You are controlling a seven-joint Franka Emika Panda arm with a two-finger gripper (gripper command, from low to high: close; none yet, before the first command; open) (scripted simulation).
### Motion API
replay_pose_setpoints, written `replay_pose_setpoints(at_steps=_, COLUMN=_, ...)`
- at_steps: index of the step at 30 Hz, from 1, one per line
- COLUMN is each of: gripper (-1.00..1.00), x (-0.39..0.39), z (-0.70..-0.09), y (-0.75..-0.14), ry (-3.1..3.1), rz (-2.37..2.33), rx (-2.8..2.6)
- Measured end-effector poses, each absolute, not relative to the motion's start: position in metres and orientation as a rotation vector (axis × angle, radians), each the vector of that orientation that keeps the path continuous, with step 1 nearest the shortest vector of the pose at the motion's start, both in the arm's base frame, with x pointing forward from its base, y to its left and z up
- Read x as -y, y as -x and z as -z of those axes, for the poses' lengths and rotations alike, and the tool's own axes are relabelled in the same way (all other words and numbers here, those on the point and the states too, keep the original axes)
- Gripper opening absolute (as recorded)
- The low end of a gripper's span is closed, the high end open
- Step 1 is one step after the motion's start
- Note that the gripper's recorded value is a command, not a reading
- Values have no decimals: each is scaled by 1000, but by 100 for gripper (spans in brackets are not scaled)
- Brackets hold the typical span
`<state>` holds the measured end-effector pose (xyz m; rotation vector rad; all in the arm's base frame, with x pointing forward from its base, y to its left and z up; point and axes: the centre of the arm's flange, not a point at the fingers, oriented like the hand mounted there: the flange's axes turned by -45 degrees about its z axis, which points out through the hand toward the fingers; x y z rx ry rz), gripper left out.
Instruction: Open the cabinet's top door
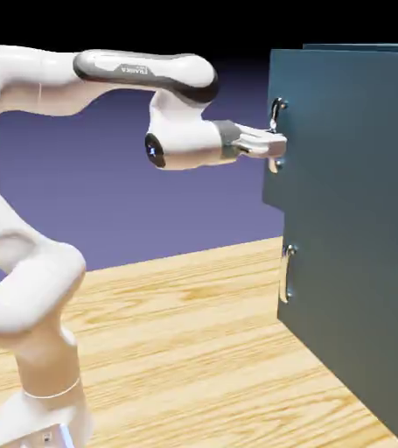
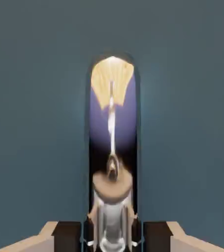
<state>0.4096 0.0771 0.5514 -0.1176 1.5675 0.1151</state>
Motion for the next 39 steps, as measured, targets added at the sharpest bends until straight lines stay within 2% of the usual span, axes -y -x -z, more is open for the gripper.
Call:
replay_pose_setpoints(at_steps=15, gripper=-100, x=-13, z=-551, y=-312, ry=309, rz=-305, rx=-1549)
replay_pose_setpoints(at_steps=39, gripper=-100, x=102, z=-551, y=-212, ry=551, rz=-560, rx=-1496)
